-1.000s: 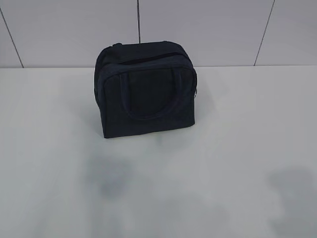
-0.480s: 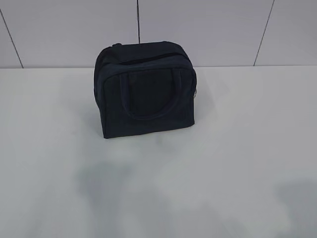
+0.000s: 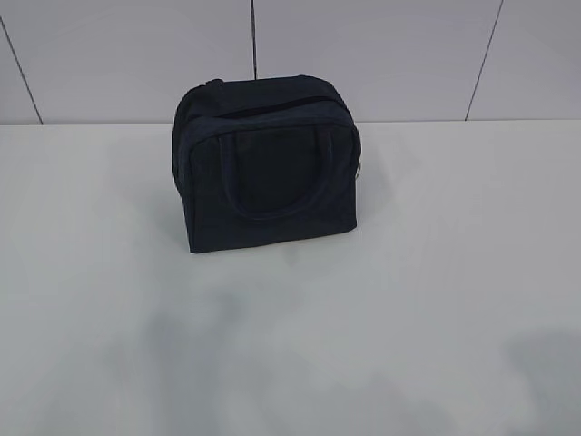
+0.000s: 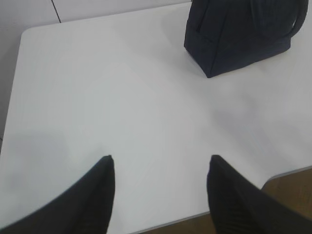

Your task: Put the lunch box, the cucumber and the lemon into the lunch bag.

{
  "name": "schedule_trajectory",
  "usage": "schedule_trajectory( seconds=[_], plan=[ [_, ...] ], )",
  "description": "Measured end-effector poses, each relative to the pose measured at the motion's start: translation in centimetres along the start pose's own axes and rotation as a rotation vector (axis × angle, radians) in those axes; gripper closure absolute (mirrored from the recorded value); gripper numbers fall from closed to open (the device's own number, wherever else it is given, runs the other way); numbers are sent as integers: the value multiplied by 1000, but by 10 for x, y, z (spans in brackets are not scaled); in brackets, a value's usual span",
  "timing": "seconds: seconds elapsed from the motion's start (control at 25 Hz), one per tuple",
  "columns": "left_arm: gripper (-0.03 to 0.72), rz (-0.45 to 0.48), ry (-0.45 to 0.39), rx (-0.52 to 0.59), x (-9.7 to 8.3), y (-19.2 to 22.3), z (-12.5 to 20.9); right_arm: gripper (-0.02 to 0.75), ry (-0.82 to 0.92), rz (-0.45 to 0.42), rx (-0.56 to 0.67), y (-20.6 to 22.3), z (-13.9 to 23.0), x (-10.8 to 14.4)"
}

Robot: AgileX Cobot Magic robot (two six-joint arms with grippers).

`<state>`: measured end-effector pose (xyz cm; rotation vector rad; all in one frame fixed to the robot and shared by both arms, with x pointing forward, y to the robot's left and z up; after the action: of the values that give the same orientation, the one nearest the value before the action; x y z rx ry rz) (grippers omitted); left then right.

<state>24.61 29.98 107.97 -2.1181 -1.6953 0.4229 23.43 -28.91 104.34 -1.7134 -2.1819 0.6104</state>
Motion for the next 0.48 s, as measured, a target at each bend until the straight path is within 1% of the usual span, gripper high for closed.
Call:
schedule_trajectory(
  seconds=[0.16,0.32,0.48],
  plan=[
    [253,-16,-49,-21,1,1,10,423,0,0,2,0,0,0],
    [253,-41,-63,-64,4,1,16,423,1,-1,12,2,2,0],
    [253,-58,-61,-50,6,4,21,423,1,-1,14,2,2,0]
  ],
)
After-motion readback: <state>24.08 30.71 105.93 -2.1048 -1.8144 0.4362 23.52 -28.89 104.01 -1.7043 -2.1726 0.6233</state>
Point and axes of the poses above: a point on each arm's last joint axis where the gripper is mounted, y pointing out along that axis toward the gripper, x along the wrist's bending axis when the last joint is at zero, z = x × y, the point moved 1 cm from there along y, pointing out along that axis toward the gripper, and after that the axes turned 1 degree about y, right-handed, at the moved point
